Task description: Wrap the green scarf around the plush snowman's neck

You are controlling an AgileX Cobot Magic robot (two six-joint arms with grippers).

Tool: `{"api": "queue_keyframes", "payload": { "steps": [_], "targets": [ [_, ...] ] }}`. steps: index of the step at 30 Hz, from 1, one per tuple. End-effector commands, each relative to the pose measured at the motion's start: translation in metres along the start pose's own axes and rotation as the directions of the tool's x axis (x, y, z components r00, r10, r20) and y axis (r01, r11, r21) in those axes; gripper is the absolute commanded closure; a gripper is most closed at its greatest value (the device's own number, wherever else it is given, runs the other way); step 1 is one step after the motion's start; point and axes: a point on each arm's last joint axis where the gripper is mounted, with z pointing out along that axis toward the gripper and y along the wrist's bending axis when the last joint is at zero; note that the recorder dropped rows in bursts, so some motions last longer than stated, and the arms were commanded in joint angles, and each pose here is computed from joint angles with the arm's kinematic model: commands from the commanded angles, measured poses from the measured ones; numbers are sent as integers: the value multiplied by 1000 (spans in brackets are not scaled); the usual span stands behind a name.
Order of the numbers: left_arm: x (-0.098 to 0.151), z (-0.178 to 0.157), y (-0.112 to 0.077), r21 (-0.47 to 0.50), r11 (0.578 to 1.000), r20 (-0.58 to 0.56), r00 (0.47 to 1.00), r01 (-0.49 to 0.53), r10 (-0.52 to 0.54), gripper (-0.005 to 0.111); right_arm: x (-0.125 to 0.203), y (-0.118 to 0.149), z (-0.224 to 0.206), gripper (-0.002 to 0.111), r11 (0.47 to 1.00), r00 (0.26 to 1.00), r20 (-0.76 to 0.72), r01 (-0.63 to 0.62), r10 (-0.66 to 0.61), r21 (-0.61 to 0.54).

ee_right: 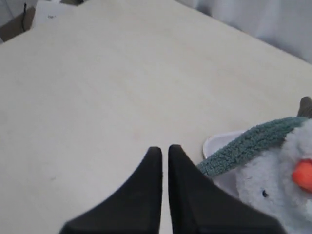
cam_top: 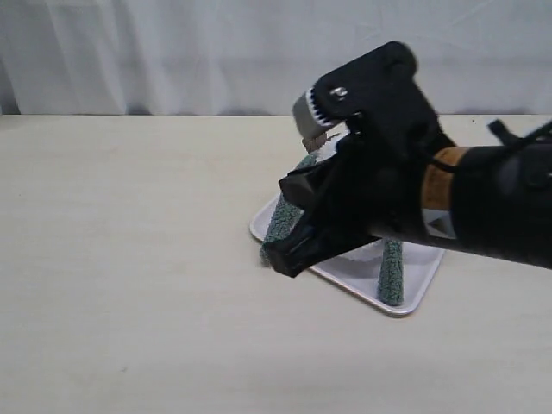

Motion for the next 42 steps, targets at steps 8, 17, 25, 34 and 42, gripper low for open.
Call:
{"api": "queue_keyframes", "payload": {
  "steps": [8,17,25,34,42],
  "targets": [
    [0,0,0,-3,1000,13,1000,7,-7,107,12,-12,-92,104,1000,970,242,-7,7,-1],
    [0,0,0,-3,1000,13,1000,7,-7,107,31,-24,-135,104,997,960,276,-65,48,52],
    [0,0,0,-3,1000,13,1000,7,-7,107,33,-28,-162,104,996,924,378,-83,61,40],
    [0,0,0,-3,1000,13,1000,7,-7,107,35,-29,-176,104,995,901,429,-92,68,34],
    [0,0,0,-4,1000,13,1000,5,-5,107,37,-30,-180,104,995,892,446,-94,70,32]
  ]
}}
